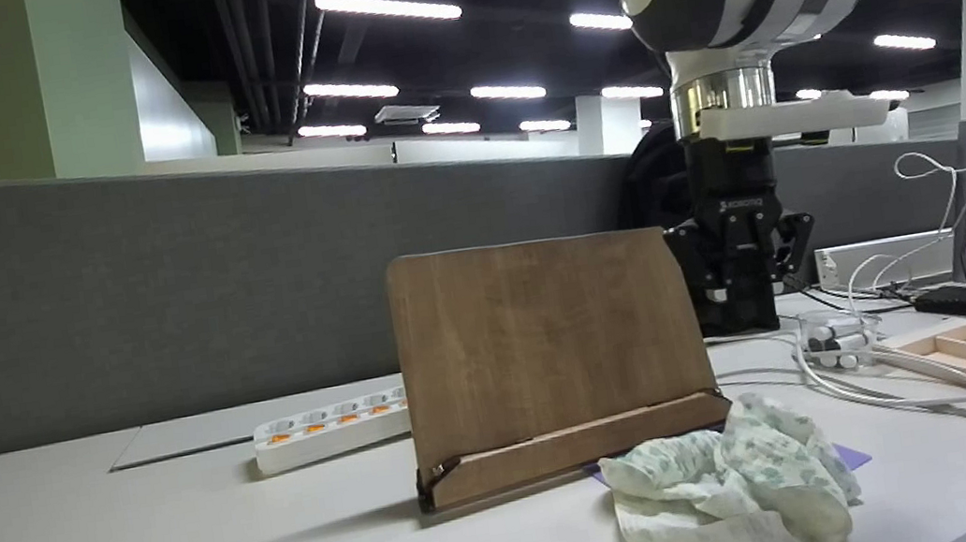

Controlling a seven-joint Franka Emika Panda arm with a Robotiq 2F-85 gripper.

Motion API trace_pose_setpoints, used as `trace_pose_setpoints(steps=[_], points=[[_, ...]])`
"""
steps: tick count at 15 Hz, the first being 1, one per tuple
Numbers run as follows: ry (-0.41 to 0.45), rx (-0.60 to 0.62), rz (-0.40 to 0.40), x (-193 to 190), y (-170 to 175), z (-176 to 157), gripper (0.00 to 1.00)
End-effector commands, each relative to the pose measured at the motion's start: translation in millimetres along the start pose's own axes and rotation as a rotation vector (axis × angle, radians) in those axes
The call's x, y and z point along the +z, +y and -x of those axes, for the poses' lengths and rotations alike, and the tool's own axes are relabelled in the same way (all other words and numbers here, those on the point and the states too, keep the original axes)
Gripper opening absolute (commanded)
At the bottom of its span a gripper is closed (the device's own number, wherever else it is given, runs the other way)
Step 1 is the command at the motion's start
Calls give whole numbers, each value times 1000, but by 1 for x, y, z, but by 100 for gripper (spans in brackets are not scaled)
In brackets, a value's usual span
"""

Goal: Move the cloth on the table

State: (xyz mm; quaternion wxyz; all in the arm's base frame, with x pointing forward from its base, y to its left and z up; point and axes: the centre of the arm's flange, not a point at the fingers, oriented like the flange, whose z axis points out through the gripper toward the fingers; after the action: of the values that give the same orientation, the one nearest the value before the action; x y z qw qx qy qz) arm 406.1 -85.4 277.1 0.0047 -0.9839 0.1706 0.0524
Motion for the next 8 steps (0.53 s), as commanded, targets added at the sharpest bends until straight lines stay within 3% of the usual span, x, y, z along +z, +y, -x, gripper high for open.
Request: trace_pose_setpoints(steps=[1,5,8], points=[[57,60,-10,-1,-10,-5,66],[119,75,-30,-10,-2,-3,95],[149,87,-52,-12,11,-3,100]])
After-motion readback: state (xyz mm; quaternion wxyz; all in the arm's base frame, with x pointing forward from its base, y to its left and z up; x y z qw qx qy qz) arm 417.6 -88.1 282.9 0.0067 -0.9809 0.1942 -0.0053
